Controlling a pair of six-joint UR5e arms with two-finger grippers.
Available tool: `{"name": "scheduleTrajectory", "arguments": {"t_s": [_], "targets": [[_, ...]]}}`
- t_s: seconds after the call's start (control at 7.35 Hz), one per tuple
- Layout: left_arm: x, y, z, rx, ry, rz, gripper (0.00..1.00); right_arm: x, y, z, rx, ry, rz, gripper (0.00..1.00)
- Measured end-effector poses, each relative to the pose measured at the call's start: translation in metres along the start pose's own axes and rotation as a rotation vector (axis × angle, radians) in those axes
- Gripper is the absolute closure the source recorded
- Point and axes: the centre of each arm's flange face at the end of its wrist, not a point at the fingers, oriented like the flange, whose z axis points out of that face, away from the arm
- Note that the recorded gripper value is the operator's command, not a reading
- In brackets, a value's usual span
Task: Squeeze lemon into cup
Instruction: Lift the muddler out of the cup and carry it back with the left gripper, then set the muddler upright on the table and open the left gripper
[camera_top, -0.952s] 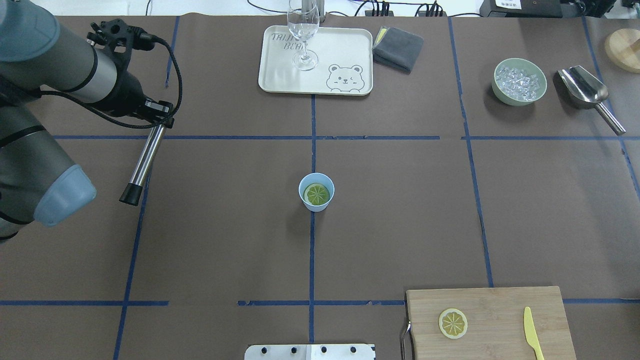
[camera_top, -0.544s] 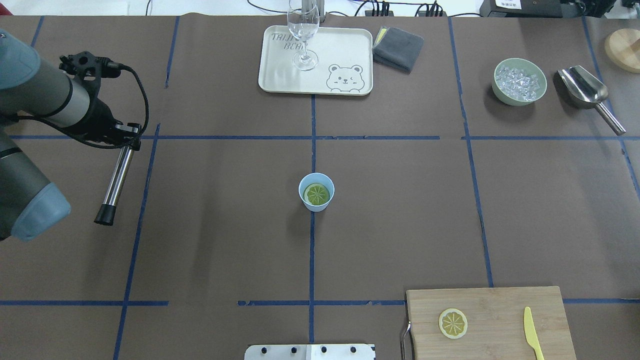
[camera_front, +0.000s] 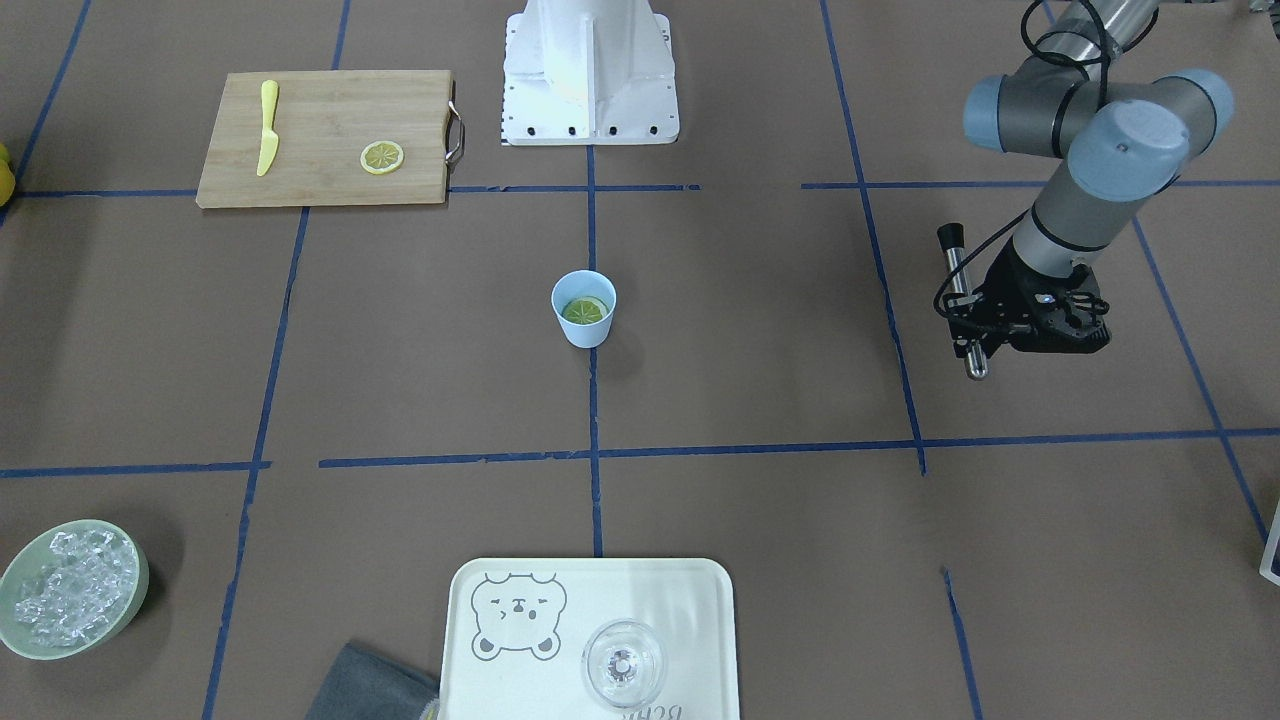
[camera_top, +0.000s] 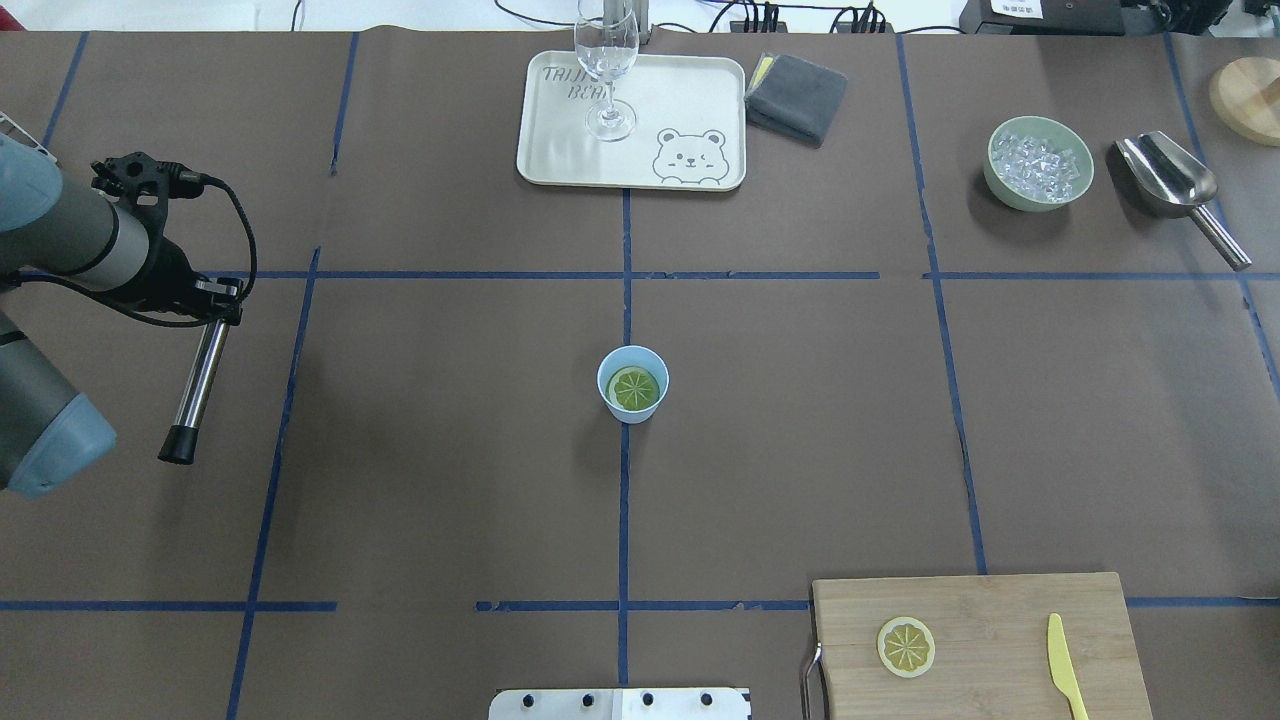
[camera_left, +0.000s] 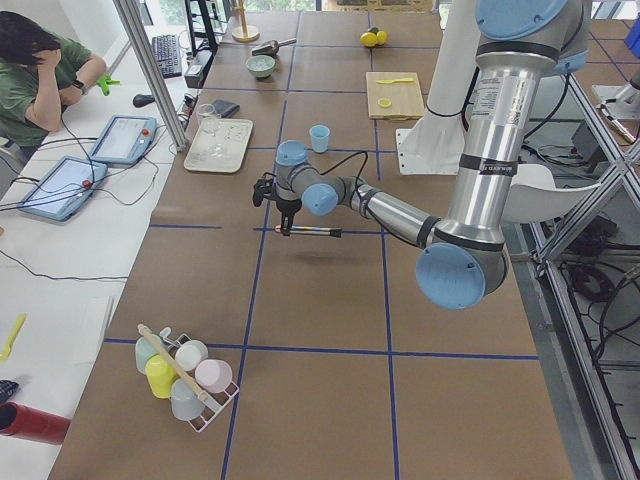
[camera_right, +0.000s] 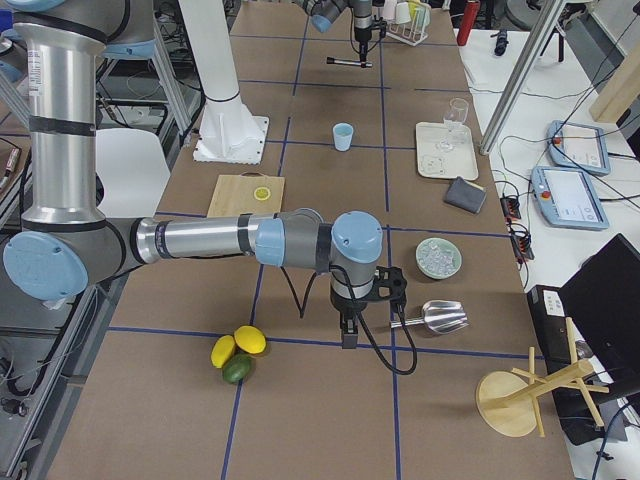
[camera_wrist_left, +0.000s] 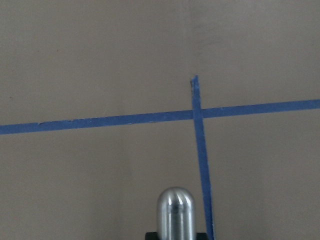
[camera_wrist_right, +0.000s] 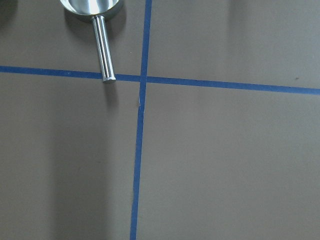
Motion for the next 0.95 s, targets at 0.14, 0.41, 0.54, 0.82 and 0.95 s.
{"name": "scheduleTrajectory", "arguments": {"t_s": [0.14, 0.41, 0.54, 0.82, 0.95], "targets": [[-0.005, 0.0, 0.008, -0.003, -0.015, -0.013, 1.0, 0.0, 0.0, 0.0, 0.001, 0.0, -0.001, 0.0], [-0.011, -0.001, 0.018, -0.008, -0.037, -0.046, 1.0, -0.001, -0.001, -0.001, 0.002, 0.0, -0.001, 0.0], [-0.013, -0.002, 0.022, -0.004, -0.05, -0.053, 0.98, -0.001, -0.001, -0.001, 0.002, 0.0, -0.002, 0.0], [-0.015, -0.003, 0.025, -0.001, -0.061, -0.053, 0.98, -0.001, -0.001, -0.001, 0.002, 0.0, -0.002, 0.0], [-0.014, -0.002, 0.026, 0.0, -0.061, -0.052, 0.97, -0.001, -0.001, -0.001, 0.002, 0.0, -0.002, 0.0]]}}
